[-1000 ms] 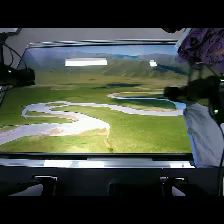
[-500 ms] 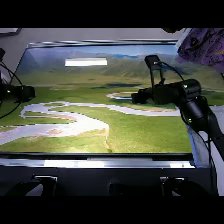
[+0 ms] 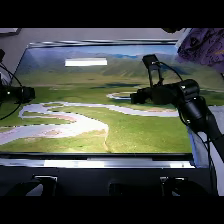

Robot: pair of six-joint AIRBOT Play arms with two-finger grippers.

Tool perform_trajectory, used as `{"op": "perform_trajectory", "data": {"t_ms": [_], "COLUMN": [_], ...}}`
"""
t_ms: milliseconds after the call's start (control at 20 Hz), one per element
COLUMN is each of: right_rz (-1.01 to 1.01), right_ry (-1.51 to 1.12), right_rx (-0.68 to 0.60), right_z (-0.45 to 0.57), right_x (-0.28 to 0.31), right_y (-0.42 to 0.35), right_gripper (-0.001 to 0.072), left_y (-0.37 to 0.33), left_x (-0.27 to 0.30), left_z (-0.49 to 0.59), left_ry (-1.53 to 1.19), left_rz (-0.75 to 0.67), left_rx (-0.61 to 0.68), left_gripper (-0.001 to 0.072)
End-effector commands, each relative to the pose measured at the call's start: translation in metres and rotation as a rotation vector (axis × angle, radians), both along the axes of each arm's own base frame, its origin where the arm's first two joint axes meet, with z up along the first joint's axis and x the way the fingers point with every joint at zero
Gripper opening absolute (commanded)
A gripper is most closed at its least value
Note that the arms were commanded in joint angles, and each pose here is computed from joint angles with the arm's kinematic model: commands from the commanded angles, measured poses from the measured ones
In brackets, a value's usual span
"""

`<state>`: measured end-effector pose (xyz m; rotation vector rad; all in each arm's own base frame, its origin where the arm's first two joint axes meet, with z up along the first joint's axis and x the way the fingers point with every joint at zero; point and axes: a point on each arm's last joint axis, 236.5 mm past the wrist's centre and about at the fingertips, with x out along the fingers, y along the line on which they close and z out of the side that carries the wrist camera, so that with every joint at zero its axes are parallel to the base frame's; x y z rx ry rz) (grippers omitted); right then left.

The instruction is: Fold the clothes and pants, and hang the long-sleeved shirts on hangers.

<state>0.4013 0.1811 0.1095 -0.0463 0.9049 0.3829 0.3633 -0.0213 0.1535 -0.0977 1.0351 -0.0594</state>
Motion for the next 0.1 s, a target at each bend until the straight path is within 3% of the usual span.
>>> {"op": "perform_trajectory", "data": {"t_ms": [0,50], "right_rz": [0.001,0.001], "right_ry": [-0.002,-0.002], "right_rx": [0.003,0.003], "right_z": [0.0009,0.0009], "right_x": [0.0001,0.0001], "right_y": [0.0007,0.0007], "right_gripper": [0.0029,0.0029], "left_y": [0.0,0.0], "left_x": [-0.0001,-0.0001], "left_z": [0.0003,0.0003], "left_ry": [-0.002,-0.002], "left_rz": [0.0,0.0], "left_rx": [0.001,0.001], "left_gripper": [0.0021,0.0021]}}
